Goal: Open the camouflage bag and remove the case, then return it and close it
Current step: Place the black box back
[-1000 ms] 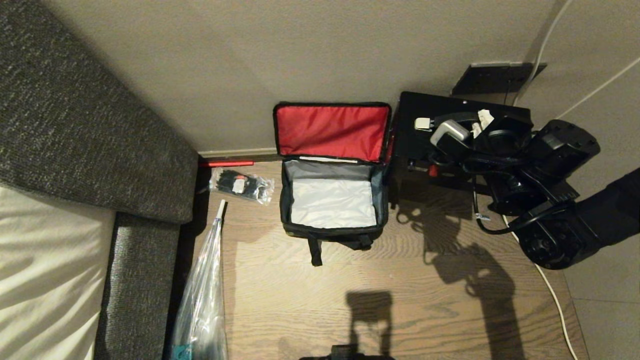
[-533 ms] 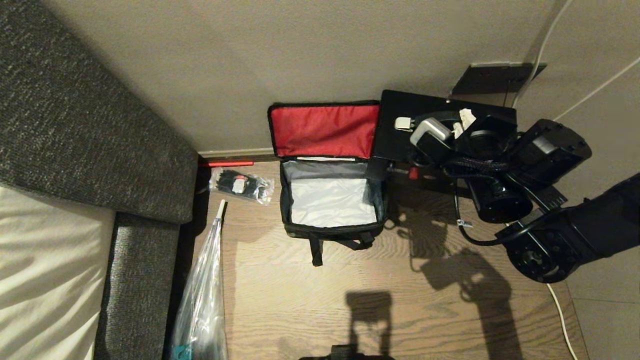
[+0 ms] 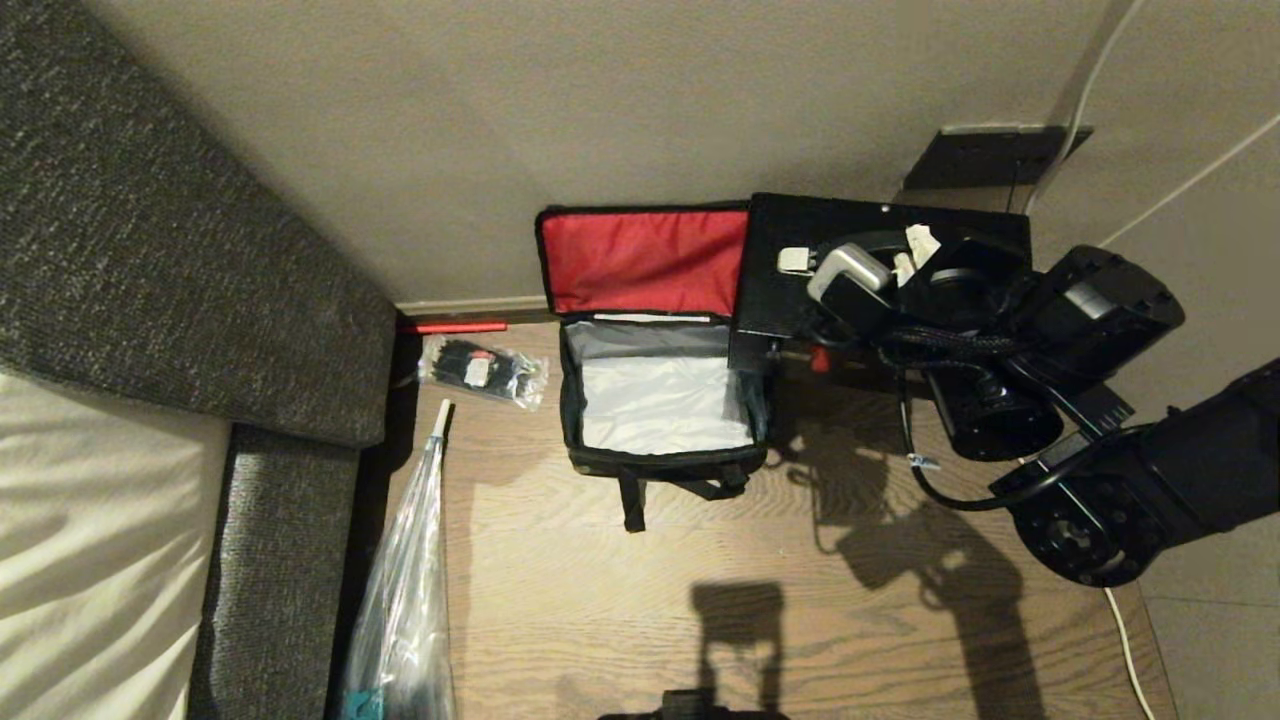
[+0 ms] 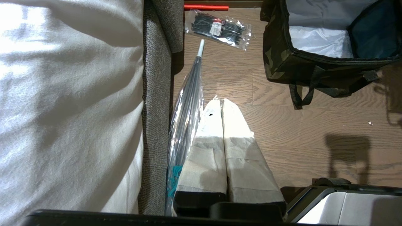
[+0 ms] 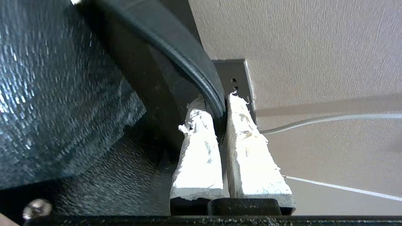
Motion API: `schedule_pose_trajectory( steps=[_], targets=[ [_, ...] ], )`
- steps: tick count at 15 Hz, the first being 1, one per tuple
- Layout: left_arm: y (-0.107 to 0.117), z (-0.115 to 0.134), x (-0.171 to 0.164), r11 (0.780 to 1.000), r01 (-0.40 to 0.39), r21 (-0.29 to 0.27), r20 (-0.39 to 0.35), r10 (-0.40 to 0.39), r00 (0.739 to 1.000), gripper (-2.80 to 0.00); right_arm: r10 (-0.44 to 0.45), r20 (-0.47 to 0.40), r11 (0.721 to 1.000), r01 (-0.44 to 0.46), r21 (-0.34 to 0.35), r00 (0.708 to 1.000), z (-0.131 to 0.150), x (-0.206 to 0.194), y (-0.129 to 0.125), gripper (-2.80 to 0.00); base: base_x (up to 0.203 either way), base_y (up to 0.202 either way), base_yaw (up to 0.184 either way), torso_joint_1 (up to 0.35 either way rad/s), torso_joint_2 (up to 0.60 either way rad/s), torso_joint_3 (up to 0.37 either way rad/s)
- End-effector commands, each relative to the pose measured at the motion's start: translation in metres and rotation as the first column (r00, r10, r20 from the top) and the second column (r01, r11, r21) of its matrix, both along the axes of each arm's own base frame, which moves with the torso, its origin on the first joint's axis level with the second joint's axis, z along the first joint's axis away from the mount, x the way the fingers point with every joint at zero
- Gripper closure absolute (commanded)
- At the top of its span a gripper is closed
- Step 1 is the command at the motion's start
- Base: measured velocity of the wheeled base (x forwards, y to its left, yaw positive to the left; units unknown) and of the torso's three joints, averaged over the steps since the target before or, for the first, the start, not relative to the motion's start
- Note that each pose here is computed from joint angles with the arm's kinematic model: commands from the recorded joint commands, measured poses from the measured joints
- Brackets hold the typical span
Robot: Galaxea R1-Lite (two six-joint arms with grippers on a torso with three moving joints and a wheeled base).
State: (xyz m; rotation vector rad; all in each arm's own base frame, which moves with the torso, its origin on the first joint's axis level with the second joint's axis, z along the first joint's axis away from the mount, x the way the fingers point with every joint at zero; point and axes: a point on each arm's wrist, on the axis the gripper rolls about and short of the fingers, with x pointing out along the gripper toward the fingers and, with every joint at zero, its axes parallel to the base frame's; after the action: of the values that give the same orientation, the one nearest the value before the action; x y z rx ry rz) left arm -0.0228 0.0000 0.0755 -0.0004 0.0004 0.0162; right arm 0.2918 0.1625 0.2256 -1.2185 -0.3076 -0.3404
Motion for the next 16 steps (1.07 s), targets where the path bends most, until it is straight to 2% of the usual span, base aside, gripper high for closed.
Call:
schedule_pose_trajectory(
  steps=[1,9,16],
  targets=[
    [0.000,0.000,0.000,1.000,-0.001,-0.001,-0.001,0.001,1.000,0.00,0.029,-0.001,1.000,-0.029,0.009,1.000,0.001,-0.009,0.016,0.00,0.000,0.000,0.000,0.000,0.00,0.000],
    [0.000,0.000,0.000,1.000,-0.001,-0.001,-0.001,0.001,1.000,0.00,0.117,-0.038,0.993,-0.117,-0.015,0.992,-0.019,-0.012,0.060,0.00,0.000,0.000,0.000,0.000,0.00,0.000],
    [0.000,0.000,0.000,1.000,-0.001,-0.001,-0.001,0.001,1.000,0.00,0.171,-0.028,0.985,-0.171,-0.019,0.985,-0.034,-0.001,0.106,0.00,0.000,0.000,0.000,0.000,0.00,0.000]
  ],
)
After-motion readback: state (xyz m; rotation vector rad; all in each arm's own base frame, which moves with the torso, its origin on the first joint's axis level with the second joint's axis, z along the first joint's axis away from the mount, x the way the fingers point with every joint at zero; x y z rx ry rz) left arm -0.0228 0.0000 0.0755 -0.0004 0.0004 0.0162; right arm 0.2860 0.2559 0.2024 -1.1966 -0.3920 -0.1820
